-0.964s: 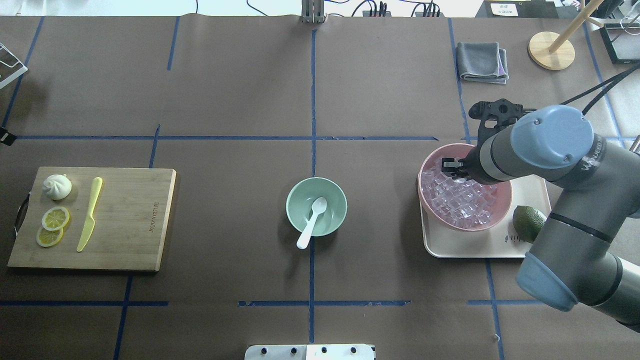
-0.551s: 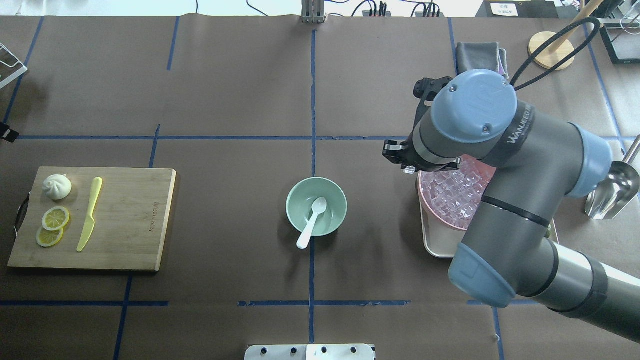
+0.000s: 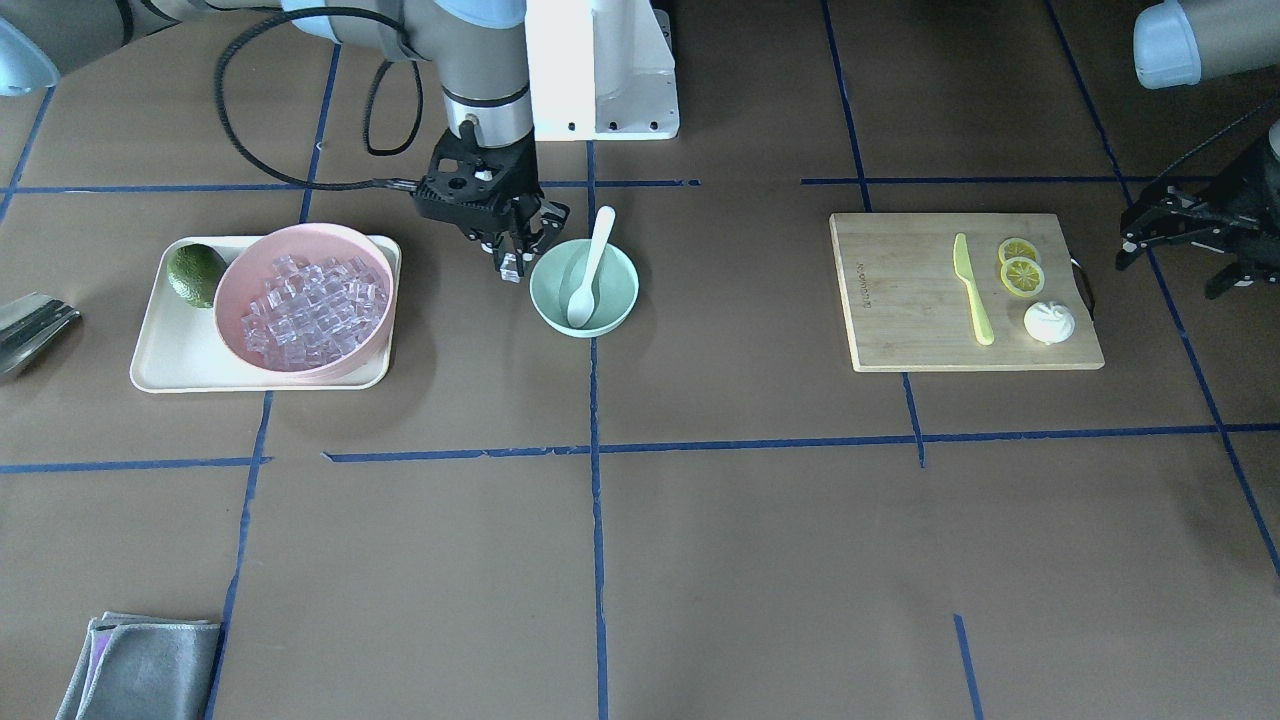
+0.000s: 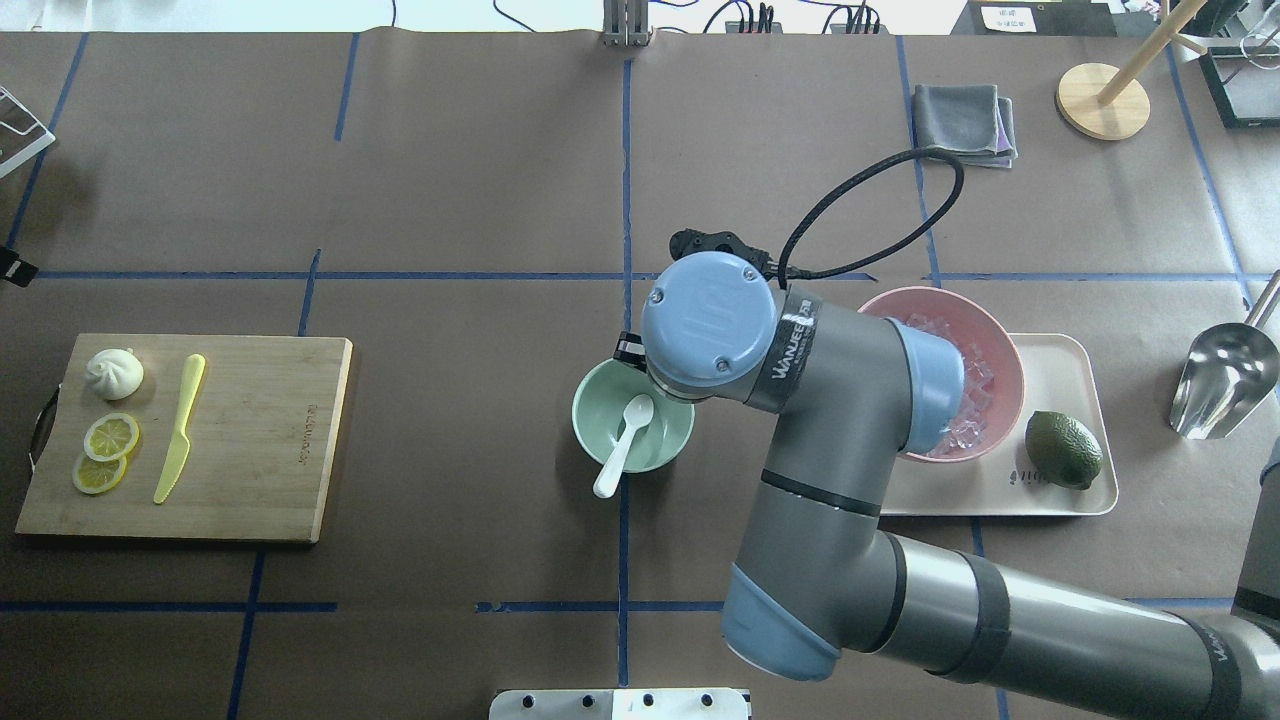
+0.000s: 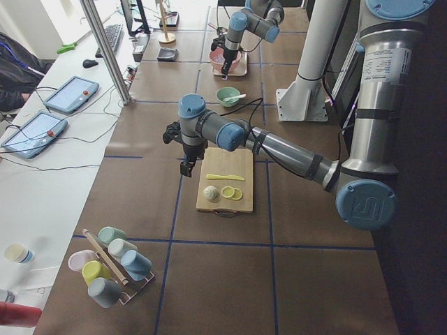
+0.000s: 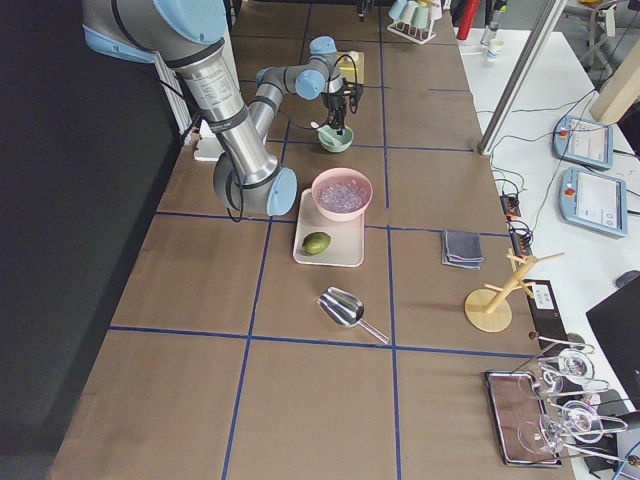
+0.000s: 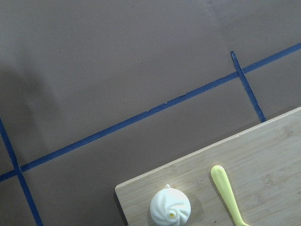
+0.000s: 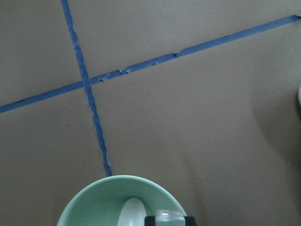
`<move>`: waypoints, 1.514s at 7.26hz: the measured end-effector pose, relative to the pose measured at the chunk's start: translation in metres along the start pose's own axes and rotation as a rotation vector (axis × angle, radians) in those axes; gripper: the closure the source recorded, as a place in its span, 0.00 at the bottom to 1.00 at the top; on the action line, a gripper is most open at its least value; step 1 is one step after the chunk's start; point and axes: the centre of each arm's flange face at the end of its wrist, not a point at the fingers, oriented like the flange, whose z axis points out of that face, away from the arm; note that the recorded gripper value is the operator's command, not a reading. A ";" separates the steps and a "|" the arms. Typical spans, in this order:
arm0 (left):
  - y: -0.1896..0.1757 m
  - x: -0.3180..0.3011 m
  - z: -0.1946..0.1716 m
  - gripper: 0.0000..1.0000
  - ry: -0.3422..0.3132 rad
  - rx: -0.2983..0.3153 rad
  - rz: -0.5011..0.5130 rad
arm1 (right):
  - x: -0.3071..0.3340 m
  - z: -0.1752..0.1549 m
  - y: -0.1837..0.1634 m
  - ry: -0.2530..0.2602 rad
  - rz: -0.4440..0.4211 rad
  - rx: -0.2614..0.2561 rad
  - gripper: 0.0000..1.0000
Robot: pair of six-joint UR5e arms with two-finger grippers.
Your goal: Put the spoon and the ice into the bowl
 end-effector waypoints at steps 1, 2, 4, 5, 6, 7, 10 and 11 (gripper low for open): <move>0.000 -0.002 0.002 0.00 -0.001 -0.003 -0.002 | -0.009 0.017 0.013 -0.010 0.005 0.014 0.87; 0.000 -0.003 0.004 0.00 -0.001 -0.006 -0.002 | -0.013 0.028 0.020 -0.007 0.005 0.020 0.82; -0.001 -0.003 0.005 0.00 -0.002 -0.007 -0.002 | -0.014 0.040 0.027 0.004 0.007 0.030 0.59; -0.002 -0.003 0.005 0.00 -0.002 -0.007 -0.002 | -0.015 0.041 0.028 0.005 0.008 0.032 0.43; -0.002 -0.003 0.005 0.00 -0.002 -0.007 -0.002 | -0.015 0.040 0.028 0.004 0.009 0.033 0.19; -0.002 -0.003 0.005 0.00 -0.002 -0.007 -0.002 | -0.016 0.040 0.028 0.002 0.009 0.033 0.01; -0.002 -0.003 0.005 0.00 -0.002 -0.007 -0.003 | -0.020 0.030 0.024 -0.015 0.006 0.033 0.01; -0.002 -0.003 0.005 0.00 -0.002 -0.007 -0.003 | -0.021 0.018 0.011 -0.029 0.008 0.025 0.01</move>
